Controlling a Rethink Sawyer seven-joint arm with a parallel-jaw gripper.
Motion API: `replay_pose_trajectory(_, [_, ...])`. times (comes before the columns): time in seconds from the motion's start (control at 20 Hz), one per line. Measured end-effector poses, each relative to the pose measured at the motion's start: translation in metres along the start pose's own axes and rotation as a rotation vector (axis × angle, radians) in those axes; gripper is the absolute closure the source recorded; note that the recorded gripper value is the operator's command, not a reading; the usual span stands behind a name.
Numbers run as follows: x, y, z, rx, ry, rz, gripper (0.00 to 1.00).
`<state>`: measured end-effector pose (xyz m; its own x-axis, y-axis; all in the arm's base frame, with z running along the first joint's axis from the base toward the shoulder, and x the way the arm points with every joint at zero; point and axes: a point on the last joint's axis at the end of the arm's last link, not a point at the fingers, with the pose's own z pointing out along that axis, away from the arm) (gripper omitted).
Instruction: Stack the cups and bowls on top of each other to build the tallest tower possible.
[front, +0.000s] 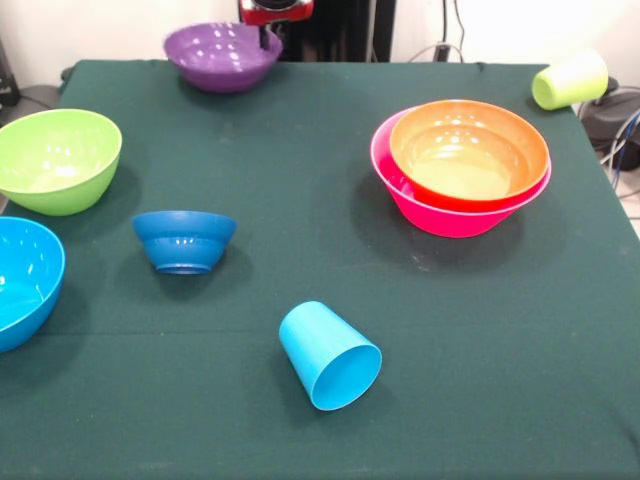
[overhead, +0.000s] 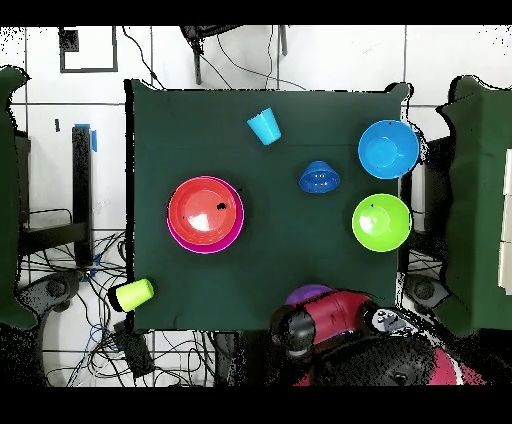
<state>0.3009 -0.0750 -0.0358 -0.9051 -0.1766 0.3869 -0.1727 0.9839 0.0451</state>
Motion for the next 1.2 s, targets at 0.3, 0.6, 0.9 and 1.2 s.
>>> replay_pose_trajectory(0.3, [-0.001, -0.005, -0.005, 0.013, -0.011, 0.007, 1.00])
replay_pose_trajectory(0.6, [-0.003, -0.008, -0.008, 0.021, -0.018, 0.009, 1.00])
replay_pose_trajectory(0.9, [-0.003, -0.006, -0.008, 0.022, -0.018, 0.005, 1.00])
replay_pose_trajectory(1.2, [-0.009, 0.005, -0.010, 0.031, -0.015, -0.019, 1.00])
